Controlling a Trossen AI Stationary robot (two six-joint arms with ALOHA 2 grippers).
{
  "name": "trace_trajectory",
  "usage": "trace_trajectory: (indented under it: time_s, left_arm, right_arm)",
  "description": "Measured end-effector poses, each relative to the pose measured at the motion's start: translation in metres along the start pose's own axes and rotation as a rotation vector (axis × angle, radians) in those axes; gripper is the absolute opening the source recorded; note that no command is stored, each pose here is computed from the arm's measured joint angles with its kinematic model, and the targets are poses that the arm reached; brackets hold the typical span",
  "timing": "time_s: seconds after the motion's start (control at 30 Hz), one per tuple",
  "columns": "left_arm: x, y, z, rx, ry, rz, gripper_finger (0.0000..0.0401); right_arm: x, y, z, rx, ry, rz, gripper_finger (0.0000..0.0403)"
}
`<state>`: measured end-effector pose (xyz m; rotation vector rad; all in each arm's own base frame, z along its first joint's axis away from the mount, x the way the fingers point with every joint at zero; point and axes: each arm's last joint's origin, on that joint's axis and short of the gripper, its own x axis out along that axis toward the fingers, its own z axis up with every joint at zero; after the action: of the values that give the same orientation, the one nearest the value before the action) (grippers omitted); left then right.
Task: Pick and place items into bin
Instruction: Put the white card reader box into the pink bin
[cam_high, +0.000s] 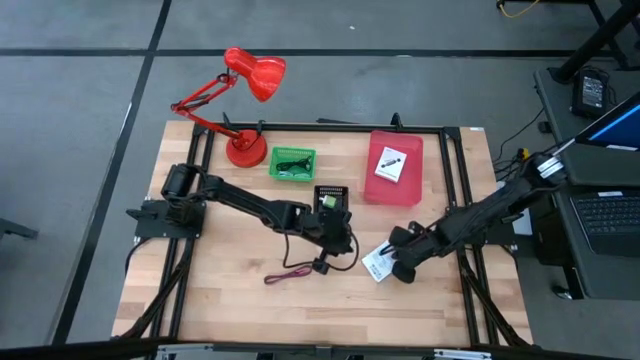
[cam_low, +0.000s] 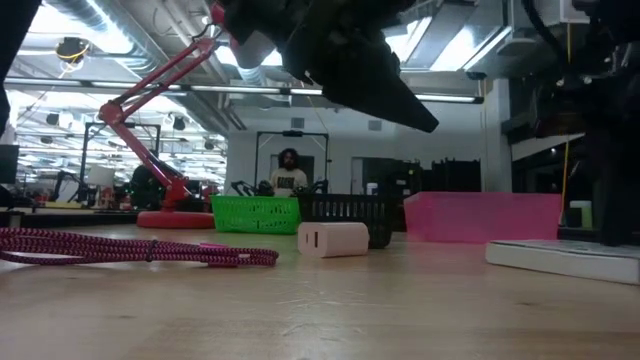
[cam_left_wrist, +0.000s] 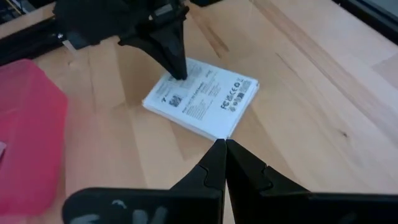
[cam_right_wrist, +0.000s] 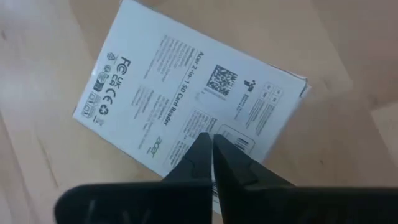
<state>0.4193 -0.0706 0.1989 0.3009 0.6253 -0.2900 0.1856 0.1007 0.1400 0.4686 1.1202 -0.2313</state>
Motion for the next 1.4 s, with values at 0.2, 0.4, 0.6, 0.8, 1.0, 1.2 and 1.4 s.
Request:
trace_trajectory:
  time_s: [0.2, 0.4, 0.6, 0.8, 1.0, 1.2, 1.4]
  left_arm:
    - [0.000, -0.003, -0.001, -0.033, 0.022, 0.001, 0.0003]
    - [0.000, -0.004, -0.009, -0.097, 0.102, 0.000, 0.0003]
    - [-0.001, -0.008, -0.012, -0.102, 0.142, -0.014, 0.0003]
    - [-0.001, -0.011, -0.011, -0.098, 0.140, -0.022, 0.0003]
    - [-0.001, -0.011, -0.011, -0.113, 0.140, -0.026, 0.0003]
    - [0.001, -0.016, -0.008, -0.098, 0.104, -0.072, 0.0003]
    - [0.023, -0.015, -0.015, -0.081, 0.099, -0.094, 0.0003]
  right_arm:
    - [0.011, 0.006, 0.004, 0.048, -0.050, 0.012, 0.0000]
    - [0.014, 0.006, 0.012, 0.061, -0.118, 0.023, 0.0000]
    - [0.017, 0.003, 0.017, 0.066, -0.133, 0.010, 0.0000]
    - [0.018, 0.005, 0.021, 0.055, -0.160, 0.038, 0.0000]
    - [0.018, 0.008, 0.024, 0.009, -0.190, 0.069, 0.0000]
    - [0.010, 0.017, 0.032, -0.083, -0.233, 0.104, 0.0000]
    - [-0.004, 0.026, 0.042, -0.193, -0.302, 0.107, 0.0000]
